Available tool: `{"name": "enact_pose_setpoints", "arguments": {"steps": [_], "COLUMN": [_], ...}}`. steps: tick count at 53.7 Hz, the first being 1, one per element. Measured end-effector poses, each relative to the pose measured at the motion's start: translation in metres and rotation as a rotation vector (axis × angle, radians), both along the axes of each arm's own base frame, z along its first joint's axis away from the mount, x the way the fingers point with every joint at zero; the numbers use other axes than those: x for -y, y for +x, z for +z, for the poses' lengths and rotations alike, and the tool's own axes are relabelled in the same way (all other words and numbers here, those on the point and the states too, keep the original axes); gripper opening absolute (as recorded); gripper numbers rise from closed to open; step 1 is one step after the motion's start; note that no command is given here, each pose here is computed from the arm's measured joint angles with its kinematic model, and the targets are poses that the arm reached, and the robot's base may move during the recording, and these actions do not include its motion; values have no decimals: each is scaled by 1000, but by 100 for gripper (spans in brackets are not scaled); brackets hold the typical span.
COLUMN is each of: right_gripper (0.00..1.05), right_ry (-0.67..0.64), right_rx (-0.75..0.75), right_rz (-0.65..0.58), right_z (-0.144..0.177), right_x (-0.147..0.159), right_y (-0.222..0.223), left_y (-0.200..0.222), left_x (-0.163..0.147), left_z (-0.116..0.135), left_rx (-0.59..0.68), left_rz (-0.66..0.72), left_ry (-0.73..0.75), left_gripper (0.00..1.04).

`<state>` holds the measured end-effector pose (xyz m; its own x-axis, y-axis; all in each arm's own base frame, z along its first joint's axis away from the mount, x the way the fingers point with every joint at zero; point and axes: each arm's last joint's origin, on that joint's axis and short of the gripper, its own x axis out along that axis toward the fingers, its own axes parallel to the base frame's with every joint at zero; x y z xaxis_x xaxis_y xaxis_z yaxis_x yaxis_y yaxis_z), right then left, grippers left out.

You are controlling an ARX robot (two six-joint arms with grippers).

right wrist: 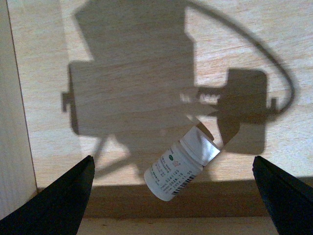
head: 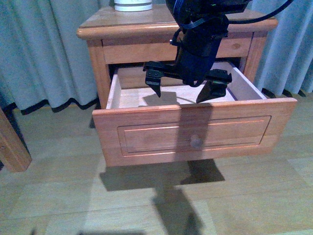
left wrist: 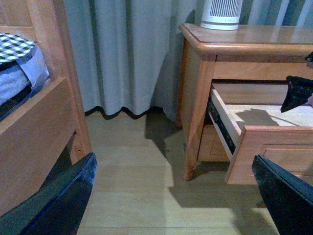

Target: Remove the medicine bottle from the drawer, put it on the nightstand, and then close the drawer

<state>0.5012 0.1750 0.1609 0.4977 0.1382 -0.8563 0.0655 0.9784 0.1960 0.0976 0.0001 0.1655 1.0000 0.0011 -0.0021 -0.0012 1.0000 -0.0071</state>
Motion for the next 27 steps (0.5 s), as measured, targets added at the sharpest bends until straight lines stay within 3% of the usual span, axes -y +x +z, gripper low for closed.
{"name": "enact_pose_setpoints", "arguments": {"steps": [27], "right_gripper": [98], "right_ry": [-2], "right_rx": [-67], "right_rz": [7], "right_z": [-38], "right_x": [-3], "right_y": [6], "left_y": [0], "left_x": [0], "left_z": [0], "left_rx": [0], "left_rz": [0], "left_ry": [0], "left_gripper": [98]}}
